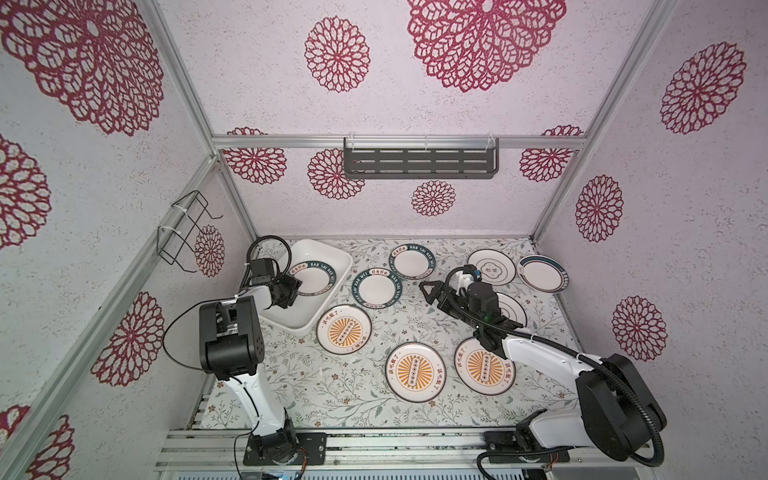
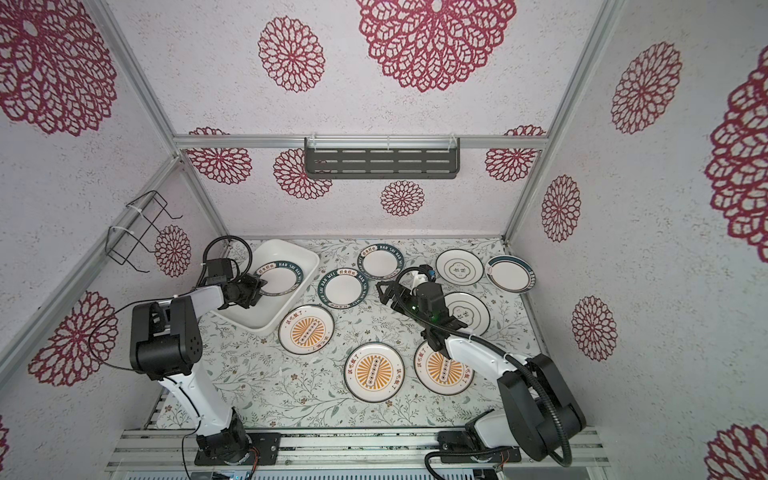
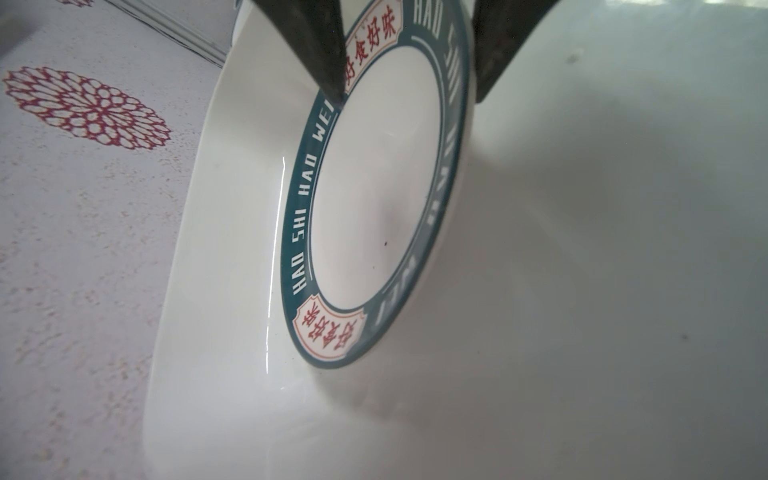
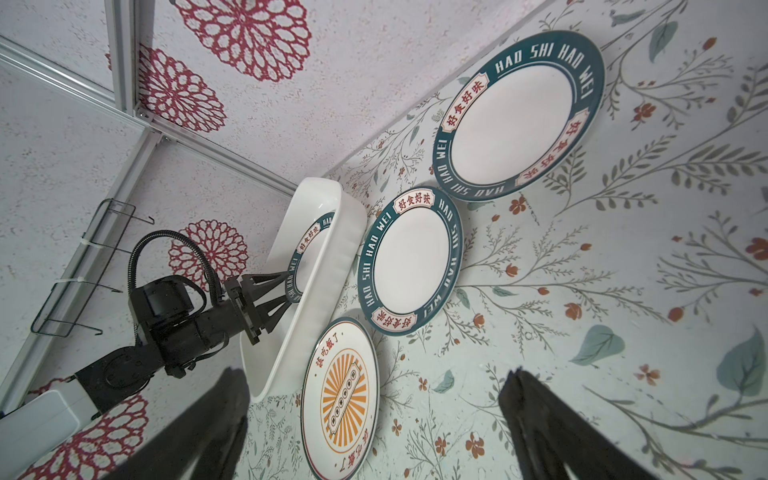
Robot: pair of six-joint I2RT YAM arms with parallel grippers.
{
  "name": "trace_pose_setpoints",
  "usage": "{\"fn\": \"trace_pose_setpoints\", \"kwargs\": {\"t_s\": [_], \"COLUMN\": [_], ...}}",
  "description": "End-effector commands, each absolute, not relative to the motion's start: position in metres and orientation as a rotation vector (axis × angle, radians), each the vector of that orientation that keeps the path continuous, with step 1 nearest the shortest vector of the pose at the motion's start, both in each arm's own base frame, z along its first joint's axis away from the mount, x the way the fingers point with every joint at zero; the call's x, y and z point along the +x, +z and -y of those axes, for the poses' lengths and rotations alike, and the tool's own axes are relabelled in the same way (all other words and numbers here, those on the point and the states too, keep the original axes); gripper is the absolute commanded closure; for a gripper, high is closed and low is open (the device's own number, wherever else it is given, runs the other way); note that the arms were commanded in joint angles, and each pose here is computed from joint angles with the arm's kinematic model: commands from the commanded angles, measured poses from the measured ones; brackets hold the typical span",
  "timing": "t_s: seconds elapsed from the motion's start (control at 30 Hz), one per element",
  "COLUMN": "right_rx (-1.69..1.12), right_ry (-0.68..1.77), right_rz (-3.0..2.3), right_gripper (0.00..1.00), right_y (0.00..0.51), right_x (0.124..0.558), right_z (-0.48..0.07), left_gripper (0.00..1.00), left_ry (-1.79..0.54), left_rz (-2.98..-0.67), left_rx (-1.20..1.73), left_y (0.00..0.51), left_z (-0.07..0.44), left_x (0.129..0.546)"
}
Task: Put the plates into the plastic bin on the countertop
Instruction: 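Open the left gripper to release the plate in the bin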
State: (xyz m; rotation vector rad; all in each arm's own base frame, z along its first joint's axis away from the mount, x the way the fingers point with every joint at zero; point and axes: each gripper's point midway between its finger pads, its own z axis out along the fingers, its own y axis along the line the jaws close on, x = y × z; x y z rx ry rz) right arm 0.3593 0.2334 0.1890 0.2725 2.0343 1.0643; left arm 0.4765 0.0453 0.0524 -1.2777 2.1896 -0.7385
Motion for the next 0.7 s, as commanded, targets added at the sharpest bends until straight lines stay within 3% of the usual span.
{"fn": "trace_pose_setpoints", "kwargs": {"t_s": [0.0,0.3,0.5,0.67], "right_rx": [0.271,0.335,0.398,0.512], "right_ry": [1.031,0.928,0.753,0.596], "right_rz": [-1.988,-2.031,-2.081,-2.113], "right_gripper": [0.01,0.01,0.01,0.01], "right_y": [0.201,0.189,0.183,0.175], "right_x": [0.358,0.359,0.356,0.35], "right_z": [-0.225,-0.21,-0.183,-0.148], "left_gripper": [0.37,0.14,0.0,0.03], "left_ry": [-0.704,-0.526,-0.386,-0.378], "left_rz": [-2.194,-2.215,-2.155,-2.101], "left_rx": [-1.243,-1.184,-0.95,-0.649], "left_y": [0.059,0.08,0.14,0.195], "left_z": [-0.044,-0.047,-0.035,0.006], "left_x": [0.478,0.465,0.456,0.45]}}
